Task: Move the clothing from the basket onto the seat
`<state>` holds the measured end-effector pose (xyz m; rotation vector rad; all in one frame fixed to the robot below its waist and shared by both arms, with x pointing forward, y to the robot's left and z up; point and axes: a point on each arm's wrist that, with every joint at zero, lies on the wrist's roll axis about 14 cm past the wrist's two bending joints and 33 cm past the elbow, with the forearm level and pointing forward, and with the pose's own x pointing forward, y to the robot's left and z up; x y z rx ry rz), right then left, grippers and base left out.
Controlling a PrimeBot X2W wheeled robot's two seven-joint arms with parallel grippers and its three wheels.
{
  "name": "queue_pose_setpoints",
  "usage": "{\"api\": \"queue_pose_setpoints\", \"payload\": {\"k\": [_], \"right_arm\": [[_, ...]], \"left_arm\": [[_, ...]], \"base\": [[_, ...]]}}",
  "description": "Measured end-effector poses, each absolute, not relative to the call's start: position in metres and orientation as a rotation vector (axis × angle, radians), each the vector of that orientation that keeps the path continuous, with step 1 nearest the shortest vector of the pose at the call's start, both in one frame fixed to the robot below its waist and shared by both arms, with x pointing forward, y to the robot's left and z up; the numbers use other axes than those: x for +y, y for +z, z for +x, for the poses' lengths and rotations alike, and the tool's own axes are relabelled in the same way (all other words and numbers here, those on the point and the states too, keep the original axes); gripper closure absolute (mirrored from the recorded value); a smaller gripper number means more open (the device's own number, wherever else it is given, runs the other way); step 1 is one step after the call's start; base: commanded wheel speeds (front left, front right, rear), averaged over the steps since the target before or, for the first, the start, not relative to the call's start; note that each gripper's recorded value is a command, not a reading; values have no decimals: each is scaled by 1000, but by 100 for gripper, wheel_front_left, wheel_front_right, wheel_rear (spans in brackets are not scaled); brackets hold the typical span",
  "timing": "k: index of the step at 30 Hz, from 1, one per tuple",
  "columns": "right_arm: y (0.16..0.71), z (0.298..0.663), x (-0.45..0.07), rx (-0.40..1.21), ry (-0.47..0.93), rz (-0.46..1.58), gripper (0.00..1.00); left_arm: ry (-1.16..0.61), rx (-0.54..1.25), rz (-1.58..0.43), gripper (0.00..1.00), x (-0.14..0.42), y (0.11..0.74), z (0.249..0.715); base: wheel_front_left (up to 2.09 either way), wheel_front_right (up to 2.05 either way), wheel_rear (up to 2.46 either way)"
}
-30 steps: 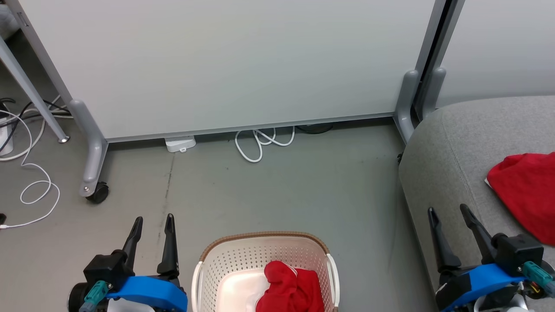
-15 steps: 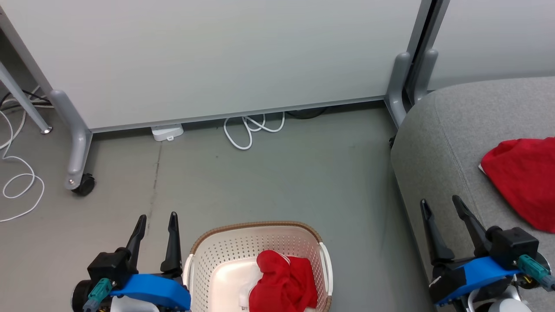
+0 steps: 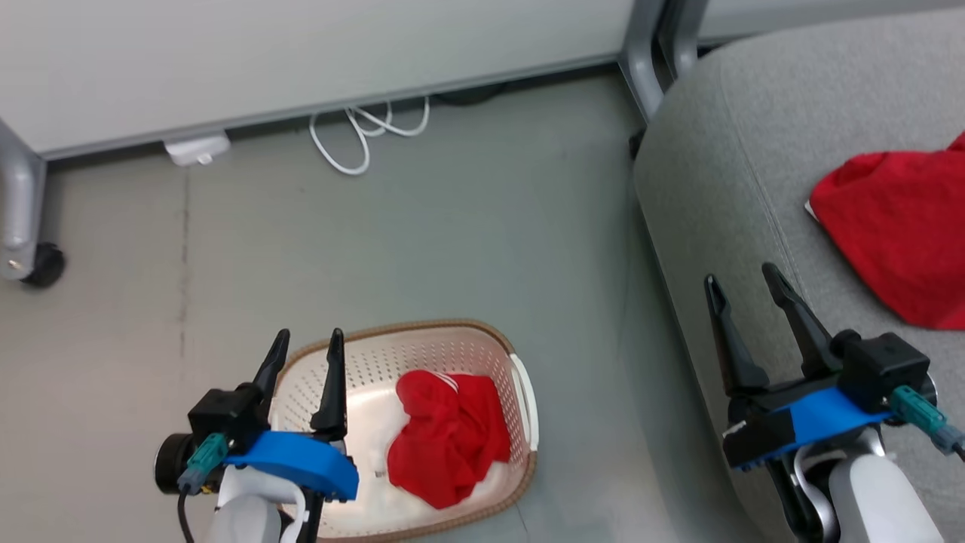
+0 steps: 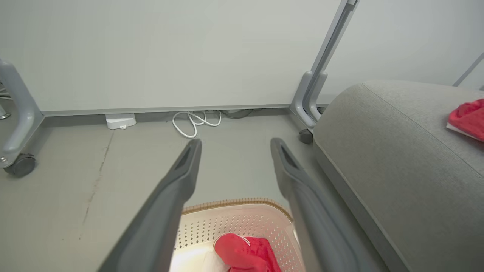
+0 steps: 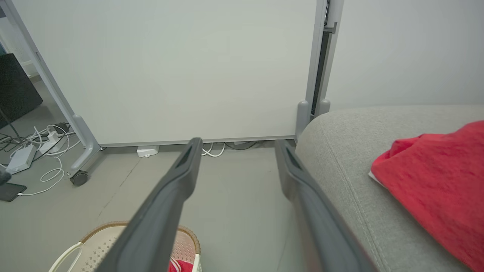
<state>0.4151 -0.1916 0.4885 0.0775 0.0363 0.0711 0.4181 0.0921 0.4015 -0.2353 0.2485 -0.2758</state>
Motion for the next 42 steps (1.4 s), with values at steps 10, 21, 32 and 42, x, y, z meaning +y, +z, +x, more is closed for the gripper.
{"api": "queue_pose_setpoints", "payload": {"k": [10,21,32,42], "right_arm": [[461,443,-200,72,48,92,0],[422,464,-208,118,20,97,0],[378,477,-212,190,9,91,0],[349,481,-216,240,-7,94,0]], "left_arm": [[-430,466,-227,0,41,324,429],[-556,679,-195,0,16,245,411],[-617,824,-181,0,8,180,401],[-649,958,-173,0,6,135,380]], "base": [[0,0,0],[0,0,0],[0,0,0],[0,0,0]]}}
